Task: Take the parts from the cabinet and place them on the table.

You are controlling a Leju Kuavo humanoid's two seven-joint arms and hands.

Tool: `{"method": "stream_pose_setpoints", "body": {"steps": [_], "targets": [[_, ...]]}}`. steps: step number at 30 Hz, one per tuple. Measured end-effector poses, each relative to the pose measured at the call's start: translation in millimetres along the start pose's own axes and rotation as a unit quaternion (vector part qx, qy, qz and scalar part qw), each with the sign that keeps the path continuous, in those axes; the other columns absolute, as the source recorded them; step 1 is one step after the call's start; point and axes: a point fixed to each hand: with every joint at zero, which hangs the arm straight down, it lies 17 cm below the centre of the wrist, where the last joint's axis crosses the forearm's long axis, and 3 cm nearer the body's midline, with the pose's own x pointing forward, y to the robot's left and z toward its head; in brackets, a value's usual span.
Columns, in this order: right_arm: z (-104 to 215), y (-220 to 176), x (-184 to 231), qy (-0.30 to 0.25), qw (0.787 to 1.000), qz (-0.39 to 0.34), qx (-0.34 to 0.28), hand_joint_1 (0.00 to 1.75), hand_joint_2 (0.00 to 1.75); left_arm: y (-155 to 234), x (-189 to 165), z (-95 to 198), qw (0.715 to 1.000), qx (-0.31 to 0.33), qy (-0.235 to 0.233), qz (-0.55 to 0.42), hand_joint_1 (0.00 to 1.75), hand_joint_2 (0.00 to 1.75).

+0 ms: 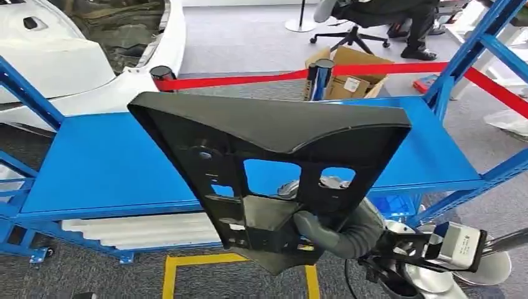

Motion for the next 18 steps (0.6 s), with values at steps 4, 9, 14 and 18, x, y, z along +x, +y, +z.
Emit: {"method": "stream_pose_setpoints", "body": {"steps": [4,9,14,18], "targets": [[0.2,0.1,0.6,-0.001,1.0,-0.002,0.0,1.75,1.75,-1.4,3.6,-1.2,1.0,-0.002,-0.004,-0.002,0.0,1.75],[0.8,-0.9,1.9,-0.004,1.0,-0.003,0.001,1.75,1.75,-1.9,3.2,-0.9,1.0,-0.005,-0.005,-0.007,0.0,1.75],[0.7,-4.7,3.5,-0.006,1.0,-0.002,-0.002,1.75,1.75,-0.7,4.7,-1.6,1.0,-0.004,-0.007,-0.009,0.0,1.75],[0.5,-5.7,4.5,-0.008,1.0,-0.003,-0.001,1.75,1.75,0.4,4.6,-1.7,1.0,-0.002,-0.007,-0.009,0.0,1.75]]}}
